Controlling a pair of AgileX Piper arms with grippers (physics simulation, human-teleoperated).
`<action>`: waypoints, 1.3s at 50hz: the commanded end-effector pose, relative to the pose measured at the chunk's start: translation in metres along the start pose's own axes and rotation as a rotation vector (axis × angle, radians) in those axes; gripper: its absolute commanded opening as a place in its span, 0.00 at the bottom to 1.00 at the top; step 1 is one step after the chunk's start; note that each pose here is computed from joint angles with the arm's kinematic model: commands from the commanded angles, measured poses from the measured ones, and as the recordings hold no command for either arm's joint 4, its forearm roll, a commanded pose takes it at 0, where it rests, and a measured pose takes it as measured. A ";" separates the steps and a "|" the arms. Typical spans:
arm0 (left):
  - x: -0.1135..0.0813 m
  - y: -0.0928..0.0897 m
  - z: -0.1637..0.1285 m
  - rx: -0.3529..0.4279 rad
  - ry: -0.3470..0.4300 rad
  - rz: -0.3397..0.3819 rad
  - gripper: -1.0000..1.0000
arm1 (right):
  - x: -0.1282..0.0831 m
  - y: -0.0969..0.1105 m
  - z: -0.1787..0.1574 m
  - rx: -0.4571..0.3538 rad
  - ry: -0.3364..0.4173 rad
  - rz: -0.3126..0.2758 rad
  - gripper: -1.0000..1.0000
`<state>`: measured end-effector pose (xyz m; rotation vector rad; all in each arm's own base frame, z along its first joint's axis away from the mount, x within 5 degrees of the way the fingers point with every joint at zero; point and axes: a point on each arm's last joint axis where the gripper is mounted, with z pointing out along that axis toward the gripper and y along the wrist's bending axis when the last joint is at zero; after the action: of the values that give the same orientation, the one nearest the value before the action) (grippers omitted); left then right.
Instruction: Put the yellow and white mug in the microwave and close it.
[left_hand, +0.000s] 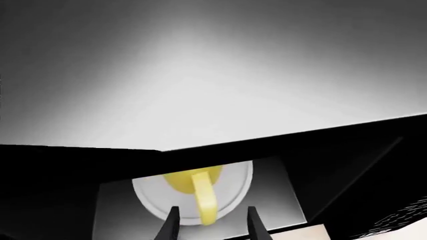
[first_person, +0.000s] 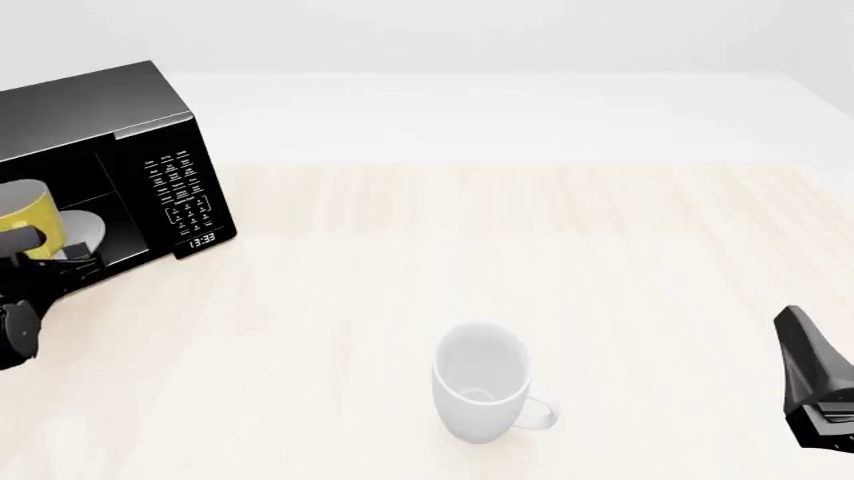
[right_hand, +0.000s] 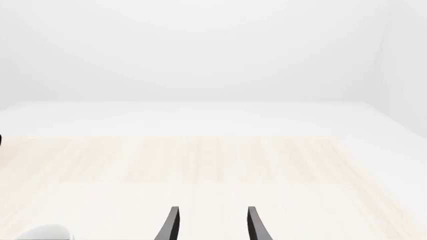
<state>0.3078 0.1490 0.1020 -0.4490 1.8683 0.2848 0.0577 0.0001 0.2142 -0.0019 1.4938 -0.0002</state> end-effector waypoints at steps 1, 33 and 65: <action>0.003 0.009 -0.001 -0.029 0.010 -0.012 1.00 | 0.000 0.000 0.000 -0.001 -0.001 -0.001 1.00; -0.016 -0.002 -0.052 0.003 -0.010 -0.035 1.00 | 0.000 0.000 0.000 -0.002 0.000 0.000 1.00; -0.065 -0.001 -0.145 -0.009 -0.106 0.060 1.00 | 0.000 0.000 0.000 -0.002 0.000 0.000 1.00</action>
<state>0.2267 0.1037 0.1975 -0.3691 1.7867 0.3188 0.0578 0.0001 0.2142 -0.0028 1.4944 0.0002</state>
